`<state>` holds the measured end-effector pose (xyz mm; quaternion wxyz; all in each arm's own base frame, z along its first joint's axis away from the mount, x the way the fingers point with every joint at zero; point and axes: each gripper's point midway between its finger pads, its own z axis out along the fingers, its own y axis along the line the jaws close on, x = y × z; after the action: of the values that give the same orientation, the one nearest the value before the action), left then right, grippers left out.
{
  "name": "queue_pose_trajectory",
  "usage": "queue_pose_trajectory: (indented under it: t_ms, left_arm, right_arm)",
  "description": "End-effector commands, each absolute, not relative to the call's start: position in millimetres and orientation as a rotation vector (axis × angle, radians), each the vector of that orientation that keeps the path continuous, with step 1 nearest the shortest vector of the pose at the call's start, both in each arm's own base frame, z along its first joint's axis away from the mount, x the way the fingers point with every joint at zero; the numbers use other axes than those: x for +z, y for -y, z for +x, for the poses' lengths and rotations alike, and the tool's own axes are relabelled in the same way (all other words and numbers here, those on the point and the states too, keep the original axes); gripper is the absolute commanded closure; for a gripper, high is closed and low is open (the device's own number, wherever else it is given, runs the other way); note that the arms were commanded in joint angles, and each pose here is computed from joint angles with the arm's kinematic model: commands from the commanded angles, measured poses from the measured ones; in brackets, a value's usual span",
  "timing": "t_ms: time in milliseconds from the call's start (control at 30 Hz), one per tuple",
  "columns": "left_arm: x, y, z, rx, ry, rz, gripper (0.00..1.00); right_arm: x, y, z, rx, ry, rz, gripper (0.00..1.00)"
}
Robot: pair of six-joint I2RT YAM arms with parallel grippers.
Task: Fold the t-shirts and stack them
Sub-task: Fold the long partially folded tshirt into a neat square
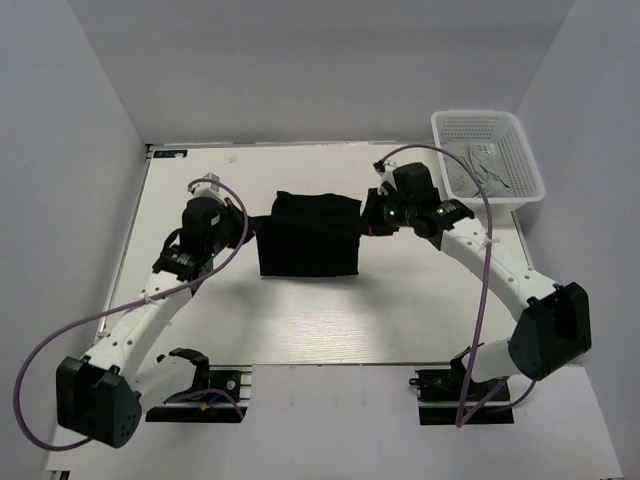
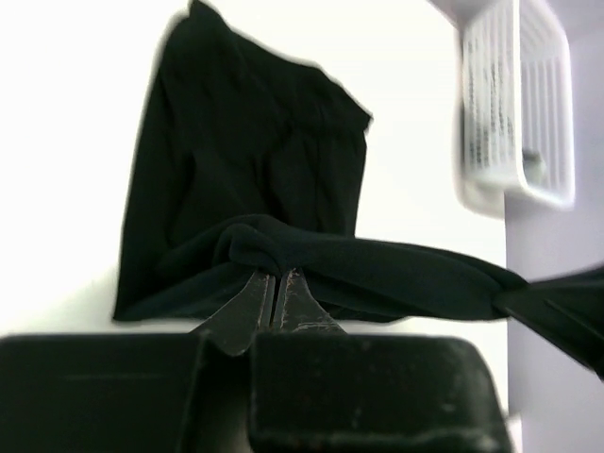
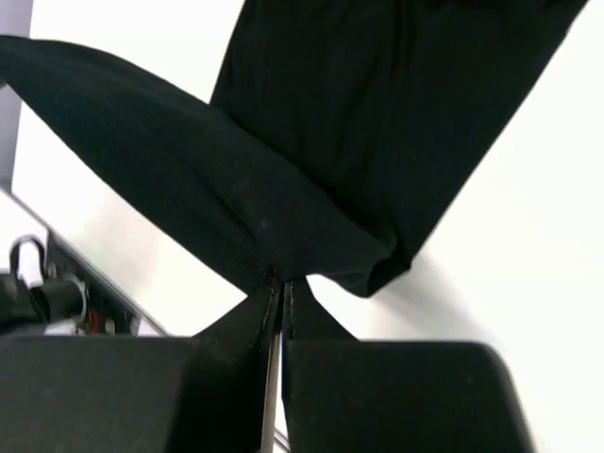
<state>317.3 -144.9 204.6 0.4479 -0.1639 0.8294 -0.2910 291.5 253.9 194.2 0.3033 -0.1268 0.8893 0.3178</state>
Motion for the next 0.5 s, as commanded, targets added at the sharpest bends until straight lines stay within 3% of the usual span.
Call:
queue_pose_trajectory:
  t_ms: [0, 467]
  left_arm:
    - [245, 131, 353, -0.649, -1.894, -0.460, 1.00]
    - [220, 149, 439, -0.531, -1.954, -0.396, 1.00]
  right_arm:
    - [220, -256, 326, 0.814, -2.275, -0.290, 1.00]
    - [190, -248, 400, 0.794, -2.349, -0.196, 1.00]
